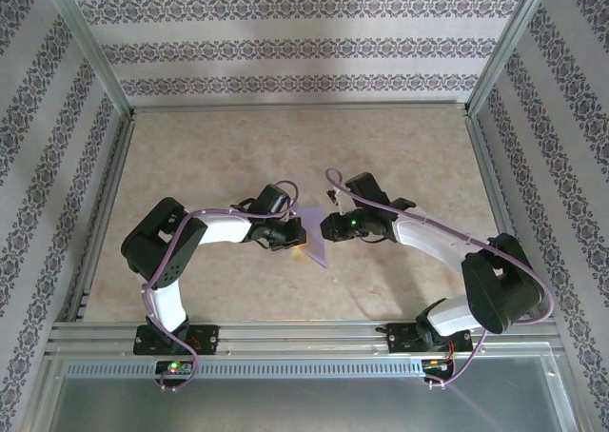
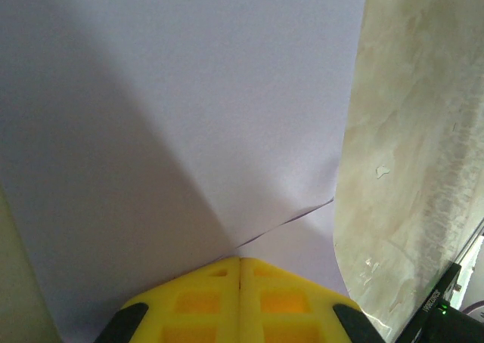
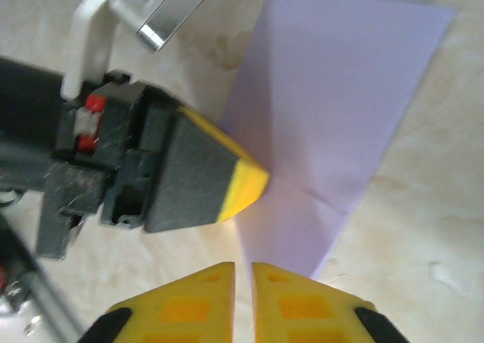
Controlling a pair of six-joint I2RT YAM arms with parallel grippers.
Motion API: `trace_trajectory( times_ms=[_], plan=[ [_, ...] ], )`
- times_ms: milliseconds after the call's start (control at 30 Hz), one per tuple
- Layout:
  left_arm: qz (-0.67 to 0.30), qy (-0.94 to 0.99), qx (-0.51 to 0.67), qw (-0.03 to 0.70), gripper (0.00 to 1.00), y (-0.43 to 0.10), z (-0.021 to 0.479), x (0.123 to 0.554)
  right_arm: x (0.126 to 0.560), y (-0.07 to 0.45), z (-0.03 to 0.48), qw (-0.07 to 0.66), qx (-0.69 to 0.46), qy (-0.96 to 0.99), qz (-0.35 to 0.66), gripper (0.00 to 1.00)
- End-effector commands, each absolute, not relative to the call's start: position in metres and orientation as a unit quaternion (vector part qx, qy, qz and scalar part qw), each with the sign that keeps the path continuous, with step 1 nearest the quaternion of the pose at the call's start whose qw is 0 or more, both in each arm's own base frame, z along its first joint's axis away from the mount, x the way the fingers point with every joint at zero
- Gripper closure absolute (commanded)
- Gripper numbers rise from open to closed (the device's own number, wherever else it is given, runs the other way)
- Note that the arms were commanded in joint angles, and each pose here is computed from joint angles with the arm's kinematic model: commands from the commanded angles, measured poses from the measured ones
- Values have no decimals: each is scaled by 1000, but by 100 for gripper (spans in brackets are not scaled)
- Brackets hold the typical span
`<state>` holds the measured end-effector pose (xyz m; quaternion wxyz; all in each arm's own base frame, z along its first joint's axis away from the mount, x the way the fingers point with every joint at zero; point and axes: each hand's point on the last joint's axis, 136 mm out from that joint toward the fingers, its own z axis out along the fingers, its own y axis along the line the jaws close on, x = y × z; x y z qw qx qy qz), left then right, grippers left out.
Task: Fold a paper plane with a square sheet of paper (fold left side to right side)
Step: Third fold the triangle at the center of the table.
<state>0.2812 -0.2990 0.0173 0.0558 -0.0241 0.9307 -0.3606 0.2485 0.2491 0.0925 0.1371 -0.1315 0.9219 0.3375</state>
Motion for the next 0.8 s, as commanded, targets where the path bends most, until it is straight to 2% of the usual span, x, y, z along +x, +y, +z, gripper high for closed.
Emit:
trace_trajectory(
  times_ms=[0,133,767],
  plan=[
    [-296,954,-36,28,94,-280,-20,267,223,263,87,50,-78,915,393,93],
    [-296,954,-36,27,94,-281,-21,267,214,270,73,12,-61,917,395,97],
    [-295,954,-35,27,94,-281,-21,268,202,268,30,-39,-25,921,387,97]
  ],
)
